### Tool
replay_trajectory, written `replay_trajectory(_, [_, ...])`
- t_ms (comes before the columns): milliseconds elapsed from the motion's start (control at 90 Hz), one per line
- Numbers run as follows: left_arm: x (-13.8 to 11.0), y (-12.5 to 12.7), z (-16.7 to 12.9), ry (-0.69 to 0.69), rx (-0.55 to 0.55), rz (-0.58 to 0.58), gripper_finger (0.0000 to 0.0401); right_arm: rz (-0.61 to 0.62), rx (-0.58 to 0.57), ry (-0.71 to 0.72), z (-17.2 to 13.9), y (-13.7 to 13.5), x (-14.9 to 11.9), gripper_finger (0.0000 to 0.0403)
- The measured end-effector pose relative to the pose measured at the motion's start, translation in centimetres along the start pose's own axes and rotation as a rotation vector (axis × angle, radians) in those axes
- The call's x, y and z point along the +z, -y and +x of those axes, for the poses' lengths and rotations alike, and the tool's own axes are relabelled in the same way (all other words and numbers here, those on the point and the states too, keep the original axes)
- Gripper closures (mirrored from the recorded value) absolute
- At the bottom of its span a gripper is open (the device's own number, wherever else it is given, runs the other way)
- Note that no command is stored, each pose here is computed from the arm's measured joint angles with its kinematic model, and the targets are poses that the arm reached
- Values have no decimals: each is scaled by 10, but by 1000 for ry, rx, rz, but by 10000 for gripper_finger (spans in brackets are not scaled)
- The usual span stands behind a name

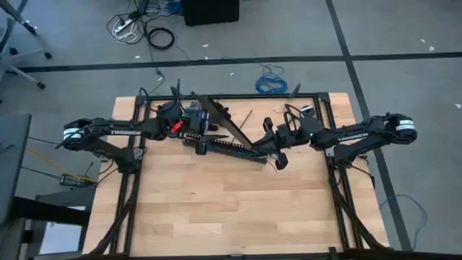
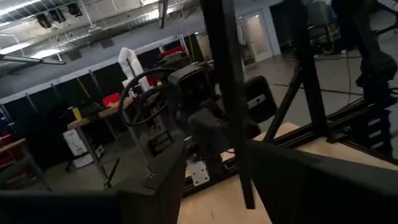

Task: Ziptie cables
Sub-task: Close the black cable duct cover

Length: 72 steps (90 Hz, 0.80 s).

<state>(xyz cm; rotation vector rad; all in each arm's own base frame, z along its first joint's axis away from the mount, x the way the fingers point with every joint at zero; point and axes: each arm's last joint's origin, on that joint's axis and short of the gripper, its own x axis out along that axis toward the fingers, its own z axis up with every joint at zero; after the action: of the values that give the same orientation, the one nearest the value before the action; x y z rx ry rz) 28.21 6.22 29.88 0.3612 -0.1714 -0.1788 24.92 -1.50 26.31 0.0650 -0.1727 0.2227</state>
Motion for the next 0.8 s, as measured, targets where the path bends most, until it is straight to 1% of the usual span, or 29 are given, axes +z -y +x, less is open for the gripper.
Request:
replay_trajectory(100, [3, 1, 0, 34, -26, -40, 238, -5, 12, -4, -2, 5, 0, 400])
replay_trajectory(322, [10, -1, 0, 103, -9, -44, 238, -11, 10, -5, -4, 11, 1, 400])
replay_trajectory(411, [12, -1, 0, 111, 17, -38, 238, -12, 21, -7, -4, 12, 1, 400])
replay_trajectory(511, [17, -4, 3, 120, 21, -52, 238, -13, 26, -7, -4, 12, 1, 400])
replay_trajectory(578, [21, -7, 7, 131, -2, -52, 238, -13, 29, -8, -4, 12, 1, 400])
replay_trajectory(733, [20, -12, 20, 123, -32, -66, 238, -11, 28, -11, -4, 12, 1, 400])
replay_trajectory(800, [20, -13, 24, 133, -65, -76, 238, -9, 27, -21, -4, 12, 0, 400])
